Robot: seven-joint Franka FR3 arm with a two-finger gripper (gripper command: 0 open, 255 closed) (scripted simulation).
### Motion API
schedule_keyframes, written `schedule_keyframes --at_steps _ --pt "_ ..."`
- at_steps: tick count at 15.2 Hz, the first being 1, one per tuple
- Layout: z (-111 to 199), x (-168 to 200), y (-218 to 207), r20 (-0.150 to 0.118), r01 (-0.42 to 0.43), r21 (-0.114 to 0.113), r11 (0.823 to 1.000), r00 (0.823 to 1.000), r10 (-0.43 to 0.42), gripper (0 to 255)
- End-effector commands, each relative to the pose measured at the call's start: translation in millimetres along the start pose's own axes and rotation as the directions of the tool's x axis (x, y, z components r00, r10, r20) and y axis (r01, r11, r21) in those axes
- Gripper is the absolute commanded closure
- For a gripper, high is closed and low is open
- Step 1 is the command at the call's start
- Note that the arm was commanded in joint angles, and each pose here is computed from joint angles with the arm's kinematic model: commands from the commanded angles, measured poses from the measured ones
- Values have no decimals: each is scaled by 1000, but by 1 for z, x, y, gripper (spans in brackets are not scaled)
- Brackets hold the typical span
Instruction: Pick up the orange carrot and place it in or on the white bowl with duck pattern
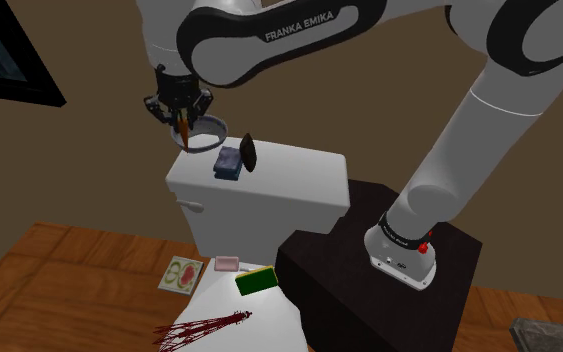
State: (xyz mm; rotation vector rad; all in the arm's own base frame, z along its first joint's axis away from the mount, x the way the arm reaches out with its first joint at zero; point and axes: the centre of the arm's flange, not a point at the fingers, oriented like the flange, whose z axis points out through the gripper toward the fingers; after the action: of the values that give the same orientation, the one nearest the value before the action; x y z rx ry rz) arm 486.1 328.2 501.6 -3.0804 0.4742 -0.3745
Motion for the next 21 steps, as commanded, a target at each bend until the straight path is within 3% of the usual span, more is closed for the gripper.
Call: schedule_keyframes --at_steps 1,5,17,21 --pt "-11 2 -1 0 0 0 1000 1000 0 255" --pt "-30 7 -1 0 0 0 1000 1000 0 255" --pt "-21 145 72 0 0 0 1000 1000 0 255" --pt "-1 140 72 0 0 0 1000 1000 0 255"
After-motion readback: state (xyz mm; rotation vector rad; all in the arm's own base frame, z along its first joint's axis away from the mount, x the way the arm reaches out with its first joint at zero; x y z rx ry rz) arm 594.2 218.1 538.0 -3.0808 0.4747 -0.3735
